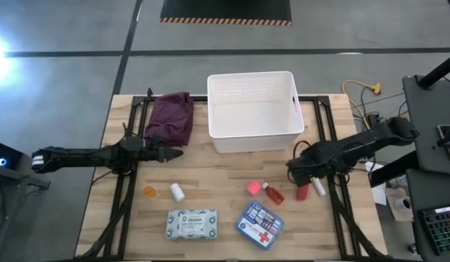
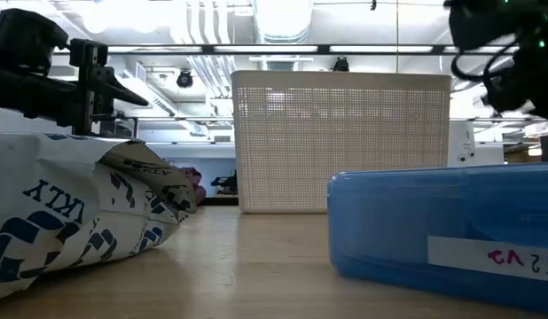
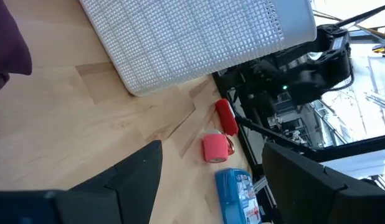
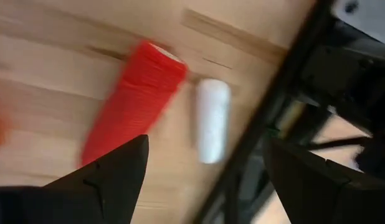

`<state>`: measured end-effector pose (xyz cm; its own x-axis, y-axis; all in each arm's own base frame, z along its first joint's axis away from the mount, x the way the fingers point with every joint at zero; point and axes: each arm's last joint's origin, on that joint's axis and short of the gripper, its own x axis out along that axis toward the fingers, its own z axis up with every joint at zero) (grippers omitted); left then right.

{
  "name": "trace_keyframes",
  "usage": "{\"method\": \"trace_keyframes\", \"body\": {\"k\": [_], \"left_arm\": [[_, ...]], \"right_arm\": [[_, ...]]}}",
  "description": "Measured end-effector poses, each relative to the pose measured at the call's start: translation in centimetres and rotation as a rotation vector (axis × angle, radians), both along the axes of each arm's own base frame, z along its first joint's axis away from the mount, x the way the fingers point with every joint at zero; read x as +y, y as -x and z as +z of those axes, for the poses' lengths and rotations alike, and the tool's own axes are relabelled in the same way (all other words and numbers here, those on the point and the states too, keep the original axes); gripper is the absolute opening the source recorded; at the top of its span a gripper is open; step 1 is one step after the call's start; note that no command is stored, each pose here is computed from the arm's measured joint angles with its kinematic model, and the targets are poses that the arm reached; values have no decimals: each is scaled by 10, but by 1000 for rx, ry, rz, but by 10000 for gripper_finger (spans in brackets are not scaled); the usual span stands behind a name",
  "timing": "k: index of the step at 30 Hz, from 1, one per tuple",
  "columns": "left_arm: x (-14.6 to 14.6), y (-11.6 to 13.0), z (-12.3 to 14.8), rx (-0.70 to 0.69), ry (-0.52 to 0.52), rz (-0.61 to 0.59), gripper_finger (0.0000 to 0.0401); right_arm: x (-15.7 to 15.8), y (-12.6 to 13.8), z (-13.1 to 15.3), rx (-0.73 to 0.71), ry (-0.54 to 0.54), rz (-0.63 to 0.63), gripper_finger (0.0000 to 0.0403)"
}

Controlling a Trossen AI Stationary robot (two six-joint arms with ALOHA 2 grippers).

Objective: Pick & place medical supplies in basket/bin
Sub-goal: Put the white bandage into the bin

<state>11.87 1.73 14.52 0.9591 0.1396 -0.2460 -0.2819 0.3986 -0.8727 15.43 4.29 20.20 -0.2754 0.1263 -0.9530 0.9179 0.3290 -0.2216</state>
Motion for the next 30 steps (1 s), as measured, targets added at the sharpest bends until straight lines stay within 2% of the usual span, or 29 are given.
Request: {"method": "trace_keyframes", "body": {"k": [7, 11, 13, 18, 24, 30], "left_arm": [[0, 0, 0, 0, 0, 0, 255], [0, 0, 0, 1, 0, 0, 255], [0, 0, 0, 1, 0, 0, 255], [0, 0, 0, 2, 0, 0, 255], [0, 0, 0, 3, 0, 0, 255], [0, 0, 0, 3, 0, 1, 255]], "right_arm": [[3, -3, -26, 141, -64, 108, 284], [5, -5, -27, 113, -86, 124, 248], [6, -7, -26, 87, -109, 80, 231], [9, -6, -28, 143, -71, -93, 207], [17, -7, -41, 218, -48, -188, 212], [19, -6, -53, 306, 28, -298, 216]]}}
